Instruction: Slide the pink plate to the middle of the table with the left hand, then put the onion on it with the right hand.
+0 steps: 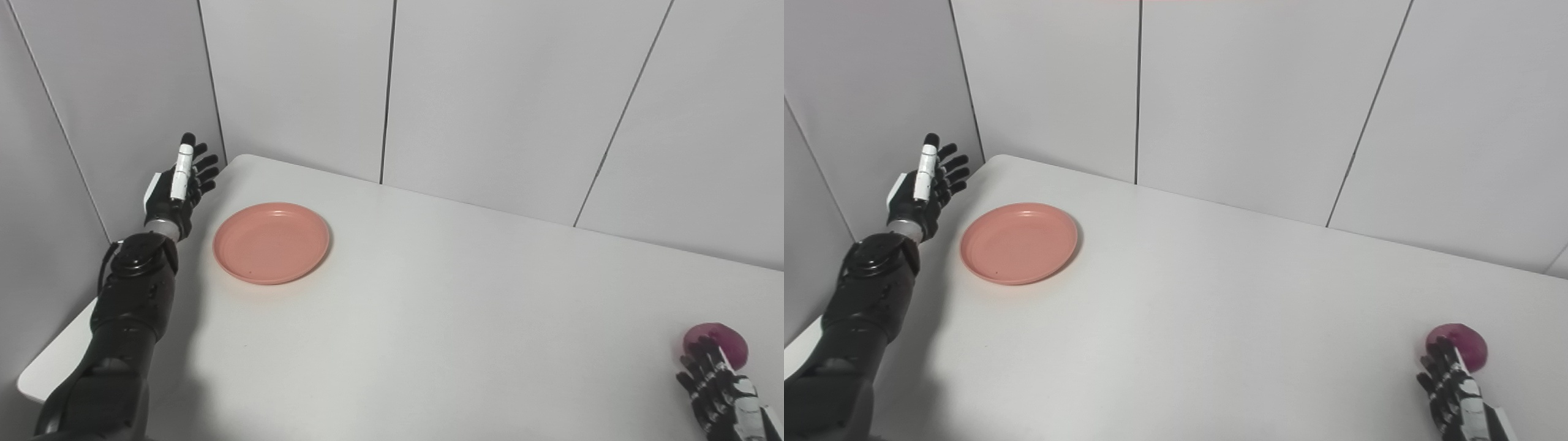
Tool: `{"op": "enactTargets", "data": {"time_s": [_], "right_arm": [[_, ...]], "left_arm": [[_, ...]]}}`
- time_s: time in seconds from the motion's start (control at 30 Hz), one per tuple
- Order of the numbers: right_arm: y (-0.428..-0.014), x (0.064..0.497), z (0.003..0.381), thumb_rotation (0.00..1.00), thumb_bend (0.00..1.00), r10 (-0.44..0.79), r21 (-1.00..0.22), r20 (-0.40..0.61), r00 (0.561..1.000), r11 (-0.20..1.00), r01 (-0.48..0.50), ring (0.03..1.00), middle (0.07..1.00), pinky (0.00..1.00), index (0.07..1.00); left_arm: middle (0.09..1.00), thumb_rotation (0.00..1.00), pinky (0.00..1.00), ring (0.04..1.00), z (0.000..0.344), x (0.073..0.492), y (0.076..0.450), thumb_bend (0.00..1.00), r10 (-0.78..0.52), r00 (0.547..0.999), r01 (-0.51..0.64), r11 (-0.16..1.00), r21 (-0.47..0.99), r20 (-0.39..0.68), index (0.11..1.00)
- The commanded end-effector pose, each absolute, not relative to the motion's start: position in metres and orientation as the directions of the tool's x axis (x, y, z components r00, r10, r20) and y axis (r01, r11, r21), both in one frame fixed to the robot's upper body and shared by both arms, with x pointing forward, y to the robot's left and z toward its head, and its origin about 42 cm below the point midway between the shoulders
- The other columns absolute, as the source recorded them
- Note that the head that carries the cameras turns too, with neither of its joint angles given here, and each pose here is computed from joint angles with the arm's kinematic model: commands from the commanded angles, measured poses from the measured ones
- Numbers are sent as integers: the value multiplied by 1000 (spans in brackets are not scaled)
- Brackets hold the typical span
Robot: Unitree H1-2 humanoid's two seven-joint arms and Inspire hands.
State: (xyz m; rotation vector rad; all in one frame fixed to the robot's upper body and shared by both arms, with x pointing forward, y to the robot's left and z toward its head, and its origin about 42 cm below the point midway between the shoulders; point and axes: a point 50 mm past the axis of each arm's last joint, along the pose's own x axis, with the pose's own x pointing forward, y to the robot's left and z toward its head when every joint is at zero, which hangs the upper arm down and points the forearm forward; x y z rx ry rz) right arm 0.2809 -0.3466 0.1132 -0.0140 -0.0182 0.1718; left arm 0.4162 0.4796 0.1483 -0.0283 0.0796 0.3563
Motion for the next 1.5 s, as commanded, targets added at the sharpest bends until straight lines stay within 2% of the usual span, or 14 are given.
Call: {"op": "enactTargets", "data": {"time_s": [0.0,0.2,0.43,0.47,0.5,0.67,0.83,1.03,1.27,1.47], "right_arm": [[-347,282,113,1000,868,184,-12,17,983,983,-183,1000,1000,1000,1000],[-348,282,113,1000,873,178,-22,9,984,984,-178,1000,1000,1000,1000],[-346,282,115,1000,867,186,-18,18,982,982,-186,1000,1000,1000,1000],[-346,282,115,1000,868,190,-20,21,982,982,-189,1000,1000,1000,1000],[-346,282,115,1000,868,192,-19,24,981,981,-191,1000,1000,1000,1000],[-346,282,115,1000,876,187,-19,23,982,982,-187,1000,1000,1000,1000],[-346,282,116,1000,868,188,-16,26,982,982,-188,1000,1000,1000,1000],[-345,282,117,1000,871,190,-19,24,982,982,-189,1000,1000,1000,1000],[-345,282,115,1000,883,185,-18,26,982,983,-185,1000,1000,1000,1000],[-345,281,115,1000,886,186,-14,27,982,982,-186,1000,1000,1000,1000]], "left_arm": [[843,919,849,849,178,426,499,848,354,935,-354,935,-13,6,851],[816,879,784,815,139,413,508,886,353,934,-356,934,-42,-53,838],[840,904,821,839,115,401,500,852,349,932,-352,936,-24,-96,854],[849,903,836,846,112,398,499,806,344,933,-349,937,-29,-101,863],[850,902,839,847,109,396,497,803,337,936,-343,939,-36,-105,864],[880,948,888,883,106,388,483,701,307,947,-312,949,-39,-97,892],[881,933,888,887,106,389,473,682,279,956,-285,957,-60,-94,903],[854,920,851,860,113,400,452,741,233,969,-239,969,-67,-84,891],[852,927,831,853,127,407,421,721,153,984,-158,986,-57,-86,886],[845,920,824,844,137,421,408,735,136,986,-140,989,-40,-97,872]]}}
